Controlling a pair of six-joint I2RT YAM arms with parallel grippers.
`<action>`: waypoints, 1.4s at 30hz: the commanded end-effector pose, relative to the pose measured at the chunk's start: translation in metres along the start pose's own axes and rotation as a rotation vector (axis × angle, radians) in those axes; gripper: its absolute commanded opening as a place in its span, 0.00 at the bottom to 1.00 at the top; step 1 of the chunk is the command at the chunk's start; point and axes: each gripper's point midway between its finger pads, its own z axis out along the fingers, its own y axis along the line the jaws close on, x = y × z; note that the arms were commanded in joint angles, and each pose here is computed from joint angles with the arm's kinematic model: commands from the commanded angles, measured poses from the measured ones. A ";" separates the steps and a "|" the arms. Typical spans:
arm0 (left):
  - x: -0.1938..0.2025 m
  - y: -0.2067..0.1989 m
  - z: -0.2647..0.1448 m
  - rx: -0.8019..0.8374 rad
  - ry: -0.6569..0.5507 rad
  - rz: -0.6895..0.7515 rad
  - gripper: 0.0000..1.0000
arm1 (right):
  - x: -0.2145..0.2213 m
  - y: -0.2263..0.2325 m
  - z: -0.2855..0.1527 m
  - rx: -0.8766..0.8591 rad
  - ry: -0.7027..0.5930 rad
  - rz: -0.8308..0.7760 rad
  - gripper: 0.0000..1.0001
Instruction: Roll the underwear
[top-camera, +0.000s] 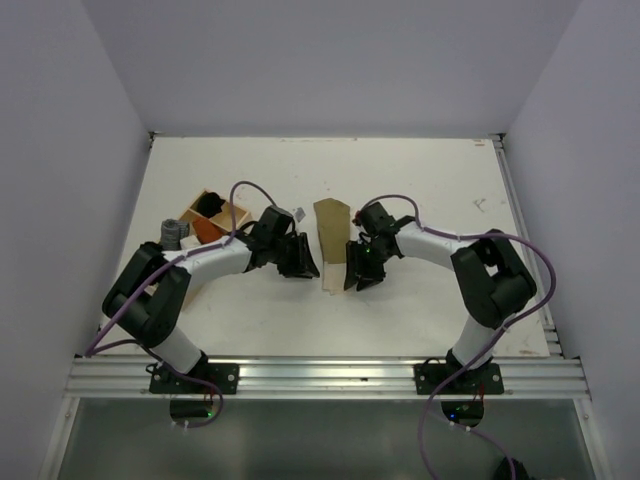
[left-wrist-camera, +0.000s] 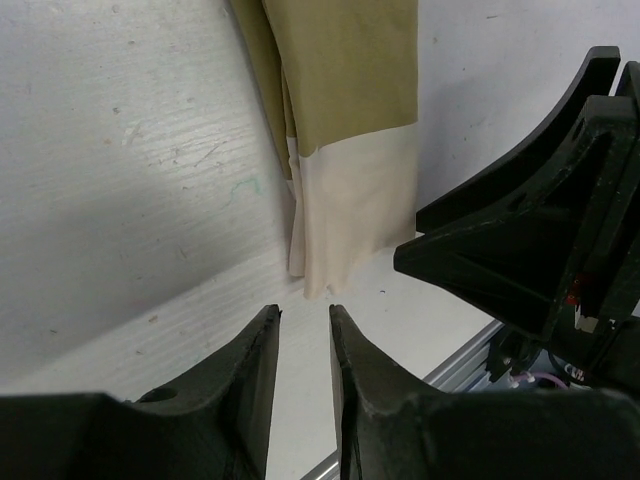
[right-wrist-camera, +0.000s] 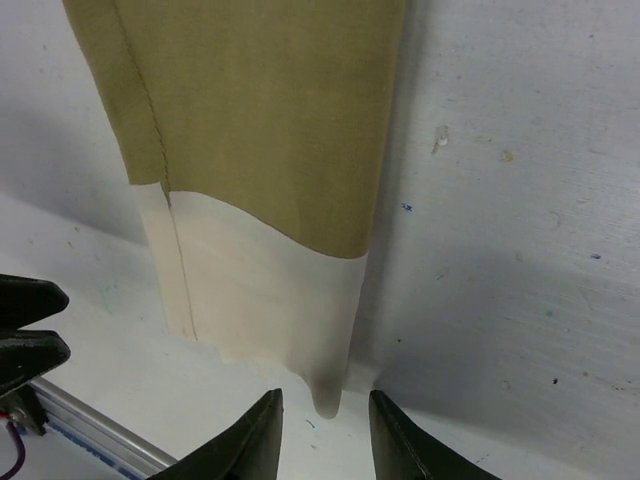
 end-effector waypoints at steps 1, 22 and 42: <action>-0.011 -0.017 0.001 0.066 -0.023 0.012 0.31 | -0.009 0.005 -0.012 -0.012 -0.028 -0.001 0.44; 0.014 -0.011 0.006 0.207 0.018 -0.065 0.59 | -0.001 0.014 0.006 -0.111 0.033 0.056 0.03; -0.064 0.024 -0.092 -0.103 -0.387 -0.091 0.63 | -0.030 0.024 -0.041 0.242 -0.157 -0.179 0.34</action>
